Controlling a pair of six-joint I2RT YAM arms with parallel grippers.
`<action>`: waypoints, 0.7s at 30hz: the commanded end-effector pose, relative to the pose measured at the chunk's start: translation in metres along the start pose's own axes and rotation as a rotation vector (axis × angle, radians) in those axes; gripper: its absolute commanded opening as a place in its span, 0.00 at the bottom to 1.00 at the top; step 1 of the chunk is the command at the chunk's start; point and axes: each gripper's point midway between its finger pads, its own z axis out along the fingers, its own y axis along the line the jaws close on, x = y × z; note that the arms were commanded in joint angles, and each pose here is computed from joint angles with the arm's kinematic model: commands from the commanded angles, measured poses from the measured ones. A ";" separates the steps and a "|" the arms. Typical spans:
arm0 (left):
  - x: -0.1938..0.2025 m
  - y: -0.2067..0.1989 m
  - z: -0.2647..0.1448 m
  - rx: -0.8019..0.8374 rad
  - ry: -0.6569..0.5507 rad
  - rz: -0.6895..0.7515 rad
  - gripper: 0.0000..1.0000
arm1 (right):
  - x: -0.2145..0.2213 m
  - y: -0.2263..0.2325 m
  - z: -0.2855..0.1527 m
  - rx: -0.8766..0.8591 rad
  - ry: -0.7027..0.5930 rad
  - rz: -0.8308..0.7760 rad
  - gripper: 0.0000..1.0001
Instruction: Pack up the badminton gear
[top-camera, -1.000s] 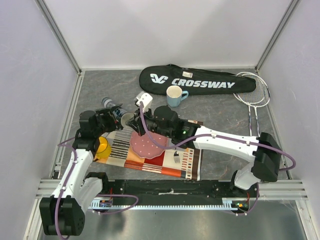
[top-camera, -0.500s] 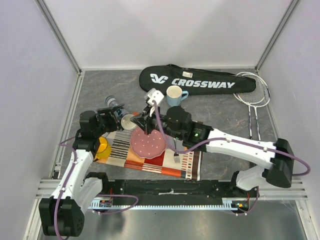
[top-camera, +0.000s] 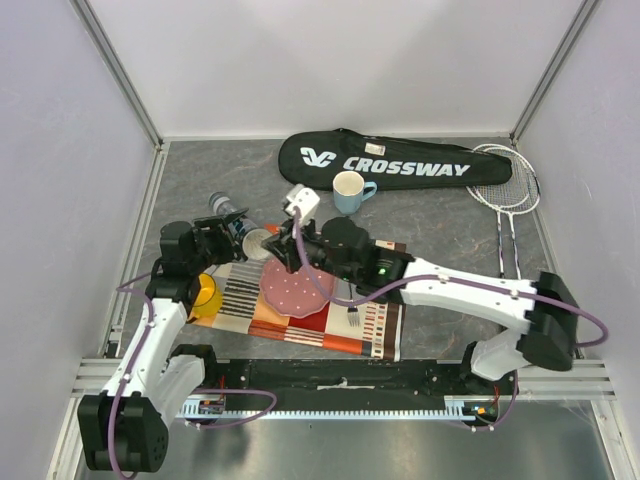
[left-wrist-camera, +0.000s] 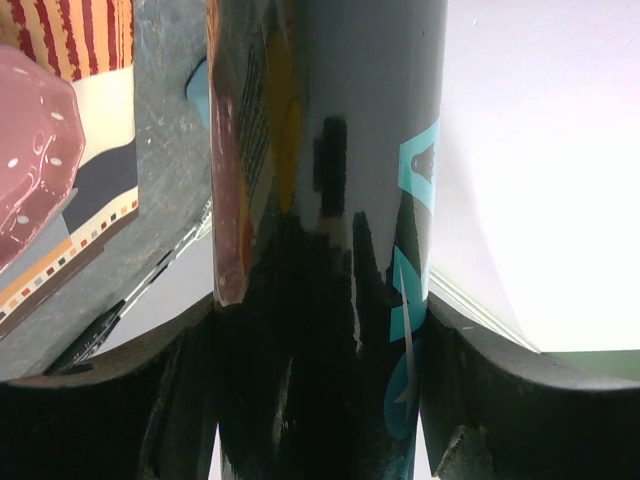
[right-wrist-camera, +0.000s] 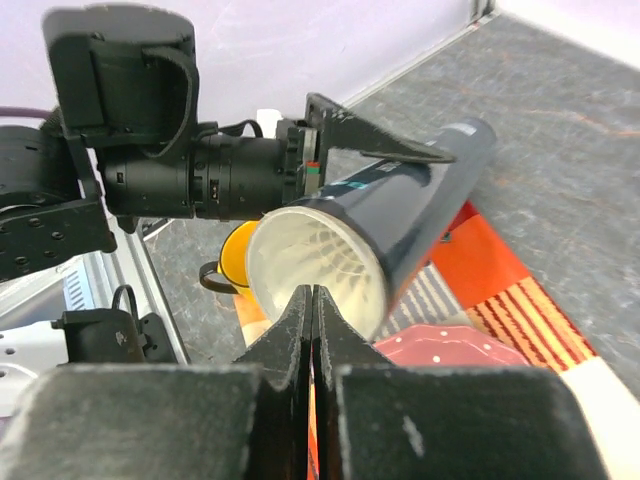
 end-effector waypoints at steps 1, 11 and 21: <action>0.026 -0.031 -0.012 0.104 0.098 0.047 0.02 | -0.042 -0.013 -0.038 0.068 -0.096 -0.005 0.00; 0.027 -0.033 -0.014 0.108 0.097 0.057 0.02 | -0.027 -0.007 -0.033 0.027 -0.060 -0.002 0.00; 0.029 -0.037 -0.021 0.121 0.082 0.073 0.02 | 0.021 -0.010 0.022 0.034 0.037 -0.007 0.00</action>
